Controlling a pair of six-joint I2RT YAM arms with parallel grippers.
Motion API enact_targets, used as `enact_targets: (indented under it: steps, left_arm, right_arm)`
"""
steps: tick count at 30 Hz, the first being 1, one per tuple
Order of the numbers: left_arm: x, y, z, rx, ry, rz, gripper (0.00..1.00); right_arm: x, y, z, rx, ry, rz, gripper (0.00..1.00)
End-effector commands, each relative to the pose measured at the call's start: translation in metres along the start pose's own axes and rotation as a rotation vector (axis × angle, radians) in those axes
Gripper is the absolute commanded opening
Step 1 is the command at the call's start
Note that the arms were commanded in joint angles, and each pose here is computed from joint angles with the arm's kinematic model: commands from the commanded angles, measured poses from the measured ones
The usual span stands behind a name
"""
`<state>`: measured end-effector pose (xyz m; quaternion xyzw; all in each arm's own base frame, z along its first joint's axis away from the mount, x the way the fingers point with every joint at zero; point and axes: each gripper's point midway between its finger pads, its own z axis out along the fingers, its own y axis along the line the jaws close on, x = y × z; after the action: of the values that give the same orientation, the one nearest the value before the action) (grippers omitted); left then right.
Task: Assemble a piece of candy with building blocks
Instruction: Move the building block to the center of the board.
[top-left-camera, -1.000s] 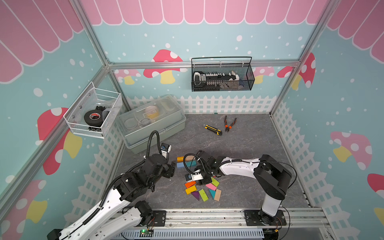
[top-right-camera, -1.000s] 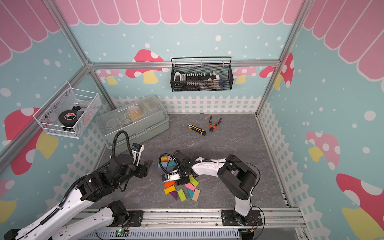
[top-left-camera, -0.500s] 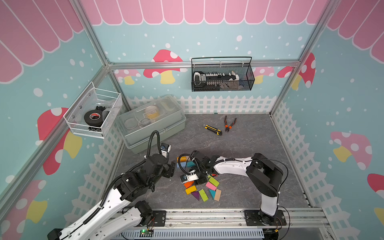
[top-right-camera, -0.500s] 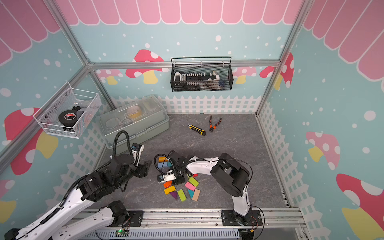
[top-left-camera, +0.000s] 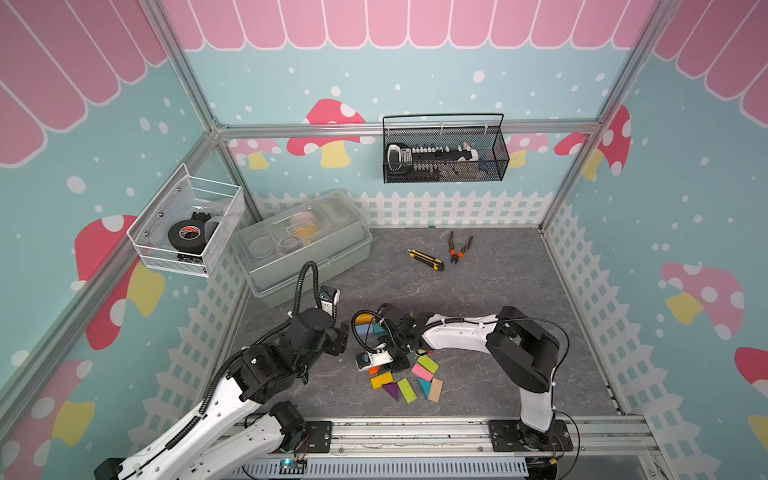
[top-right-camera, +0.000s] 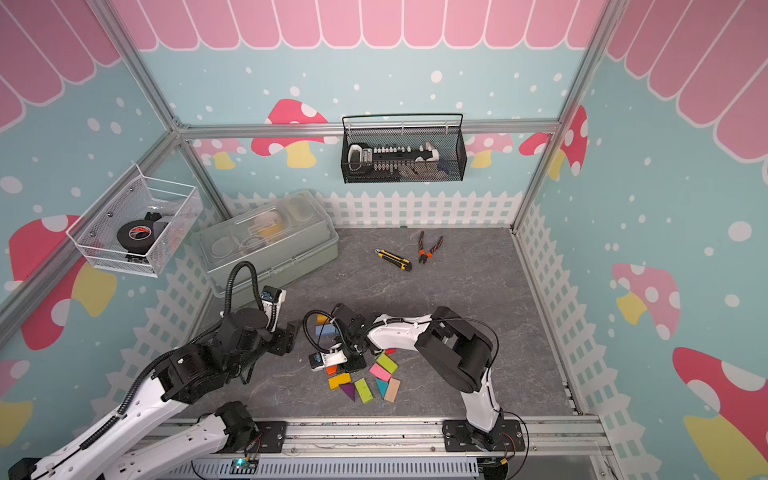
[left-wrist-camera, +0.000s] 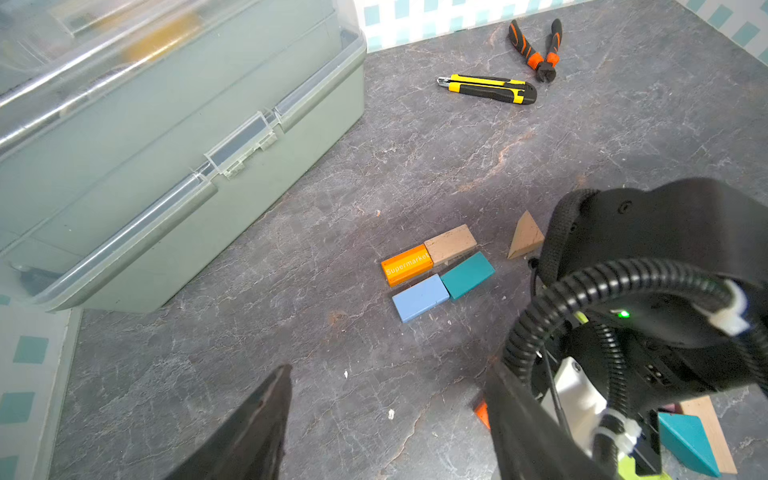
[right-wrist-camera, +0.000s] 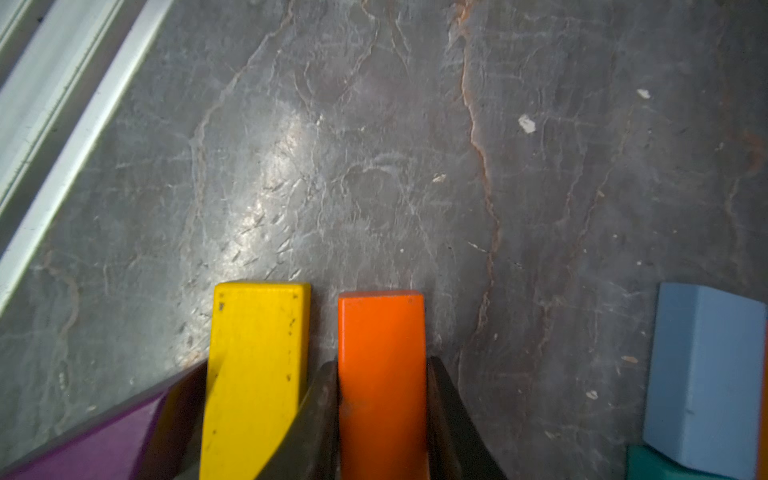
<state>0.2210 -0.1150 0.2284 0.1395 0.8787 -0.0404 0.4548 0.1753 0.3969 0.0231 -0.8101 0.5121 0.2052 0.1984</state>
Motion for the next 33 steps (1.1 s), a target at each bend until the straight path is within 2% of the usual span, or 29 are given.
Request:
enact_targets:
  steps: [1,12,33]
  left_arm:
    - [-0.01,0.004,-0.009,-0.013,-0.032,-0.03,0.73]
    - [-0.011,0.008,-0.012,-0.027,-0.049,-0.037,0.73]
    - [-0.008,0.007,-0.006,-0.032,-0.022,-0.024,0.73]
  right_arm:
    - [0.005,-0.001,0.013,-0.006,0.022,0.036,0.28]
    - [-0.007,-0.052,0.018,0.134,0.04,0.132,0.28]
    - [-0.005,-0.074,0.022,0.211,0.05,0.2,0.32]
